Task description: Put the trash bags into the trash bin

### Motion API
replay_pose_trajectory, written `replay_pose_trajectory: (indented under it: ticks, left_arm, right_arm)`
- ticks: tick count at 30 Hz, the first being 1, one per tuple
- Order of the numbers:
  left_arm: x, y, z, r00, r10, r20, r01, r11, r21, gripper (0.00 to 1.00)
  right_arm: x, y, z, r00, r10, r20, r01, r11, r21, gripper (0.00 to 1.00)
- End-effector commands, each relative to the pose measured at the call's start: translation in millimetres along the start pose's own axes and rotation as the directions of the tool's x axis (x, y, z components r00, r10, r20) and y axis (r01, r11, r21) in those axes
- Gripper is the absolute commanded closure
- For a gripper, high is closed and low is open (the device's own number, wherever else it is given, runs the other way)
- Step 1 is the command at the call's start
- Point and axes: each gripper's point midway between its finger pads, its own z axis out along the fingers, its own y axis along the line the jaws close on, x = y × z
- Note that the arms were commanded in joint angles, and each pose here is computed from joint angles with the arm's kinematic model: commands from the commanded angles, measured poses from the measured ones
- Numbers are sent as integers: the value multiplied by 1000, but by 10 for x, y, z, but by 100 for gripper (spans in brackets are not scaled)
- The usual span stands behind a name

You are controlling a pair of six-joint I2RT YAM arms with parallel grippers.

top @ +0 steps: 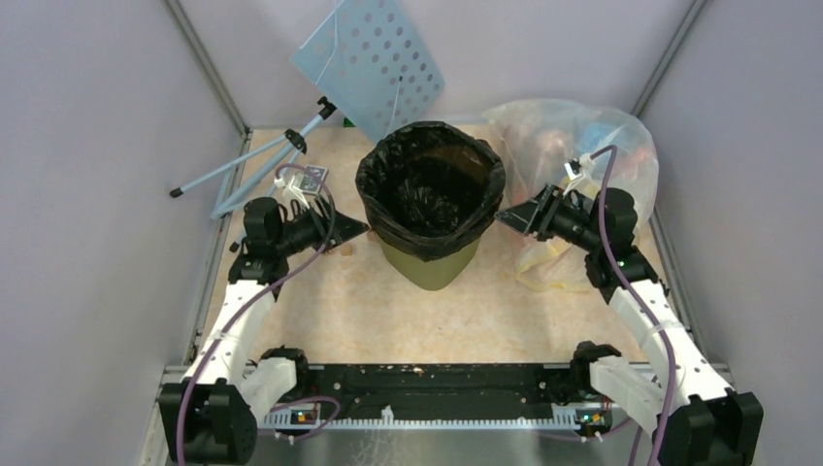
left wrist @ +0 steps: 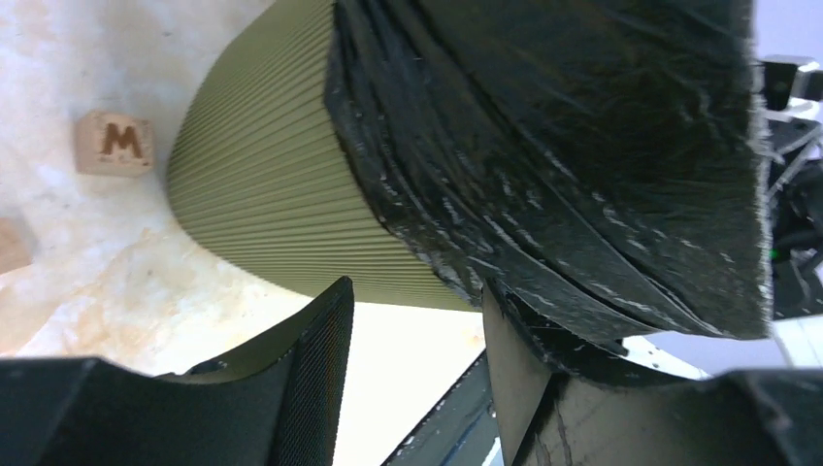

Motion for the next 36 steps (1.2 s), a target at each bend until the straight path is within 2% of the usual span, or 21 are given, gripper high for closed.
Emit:
replay_pose_trajectory:
  ticks: [1, 8, 12, 14, 18, 28, 34, 36]
  left_arm:
    - [-57, -246, 12, 1000, 27, 8, -28, 990, 139, 44]
    - [-22, -191, 73, 1000, 5, -21, -2, 989, 147, 47]
    - [-8, -174, 109, 999, -6, -35, 11, 988, 157, 47]
    - [4, -162, 127, 999, -13, -43, 20, 987, 161, 47]
    - [19, -150, 162, 998, -20, -54, 29, 985, 173, 50]
    - [39, -134, 212, 995, -32, -90, 50, 979, 197, 57]
    - [58, -125, 219, 994, -48, -94, 67, 977, 203, 58]
    - [65, -113, 223, 994, -52, -95, 70, 977, 203, 58]
  right_arm:
    - [-104, 252, 89, 1000, -10, 22, 13, 992, -122, 49]
    - [-32, 113, 226, 1000, 25, -18, -27, 995, -93, 58]
    - [25, 16, 278, 998, 47, -36, -50, 996, -72, 76]
    - [66, -45, 296, 997, 57, -46, -59, 997, -56, 89]
    - [219, -284, 344, 994, 79, -79, -78, 997, 12, 100]
    - [493, -669, 446, 985, 120, -126, -109, 990, 92, 98]
    - [470, -667, 461, 987, 103, -123, -93, 992, 85, 78]
    - [417, -673, 444, 991, 83, -109, -71, 992, 104, 76]
